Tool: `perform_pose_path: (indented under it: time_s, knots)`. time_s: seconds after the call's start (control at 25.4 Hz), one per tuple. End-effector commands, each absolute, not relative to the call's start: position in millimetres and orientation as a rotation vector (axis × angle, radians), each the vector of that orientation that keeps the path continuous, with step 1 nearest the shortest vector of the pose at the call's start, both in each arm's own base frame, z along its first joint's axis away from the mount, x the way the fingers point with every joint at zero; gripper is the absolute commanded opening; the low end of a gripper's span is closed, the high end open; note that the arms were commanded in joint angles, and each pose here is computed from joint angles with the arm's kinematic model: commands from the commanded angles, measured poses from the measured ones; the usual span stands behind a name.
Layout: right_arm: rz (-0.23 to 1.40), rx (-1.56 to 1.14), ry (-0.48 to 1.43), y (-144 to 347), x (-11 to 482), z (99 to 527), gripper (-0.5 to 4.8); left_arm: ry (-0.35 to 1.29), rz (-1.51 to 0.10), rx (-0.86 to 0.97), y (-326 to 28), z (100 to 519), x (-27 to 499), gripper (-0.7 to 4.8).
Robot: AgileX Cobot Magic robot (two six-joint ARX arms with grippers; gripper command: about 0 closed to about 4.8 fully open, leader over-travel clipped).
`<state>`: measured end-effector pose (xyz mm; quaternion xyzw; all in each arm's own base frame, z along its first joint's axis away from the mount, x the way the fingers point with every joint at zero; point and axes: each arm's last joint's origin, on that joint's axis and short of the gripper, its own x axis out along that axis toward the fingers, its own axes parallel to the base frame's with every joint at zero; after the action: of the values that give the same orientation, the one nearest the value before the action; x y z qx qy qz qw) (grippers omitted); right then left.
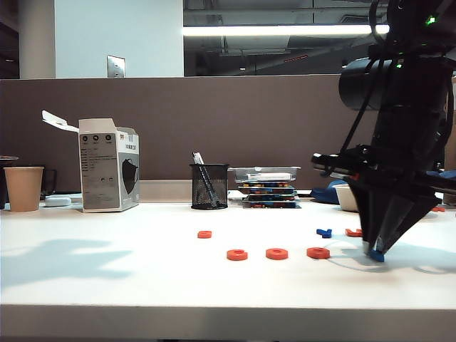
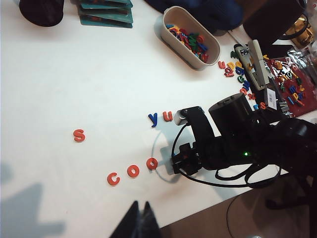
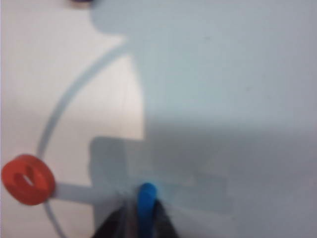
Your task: Select the appropriate letters from the row of letter magnets placed on the table to arrange into the word "cool".
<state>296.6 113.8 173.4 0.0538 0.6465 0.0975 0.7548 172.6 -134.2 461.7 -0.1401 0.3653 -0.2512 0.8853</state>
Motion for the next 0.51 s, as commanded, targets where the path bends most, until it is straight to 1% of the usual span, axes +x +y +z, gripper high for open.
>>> perform_pose_path:
  time_s: [0.04, 0.2, 0.39, 0.43, 0.47, 0.51]
  knots:
    - [0.22, 0.124, 1.401, 116.1, 299.5, 180.2, 1.68, 0.743, -0.528, -0.292, -133.3, 464.3, 171.2, -0.04]
    - [0.226, 0.127, 1.38, 117.2, 302.7, 189.3, 1.68, 0.743, -0.528, -0.292, -133.3, 464.3, 171.2, -0.04]
    - [0.241, 0.132, 1.324, 119.0, 308.1, 212.2, 1.66, 0.743, -0.528, -0.292, -133.4, 464.3, 171.3, -0.04]
    - [0.248, 0.131, 1.306, 119.0, 308.6, 218.6, 1.53, 0.742, -0.528, -0.293, -133.4, 464.3, 171.4, -0.04]
    - [0.258, 0.125, 1.289, 118.8, 309.1, 224.0, 1.2, 0.742, -0.528, -0.293, -133.4, 464.3, 171.4, -0.04]
    - [0.267, 0.12, 1.271, 118.5, 309.4, 229.7, 0.7, 0.741, -0.529, -0.294, -133.4, 464.5, 171.4, -0.04]
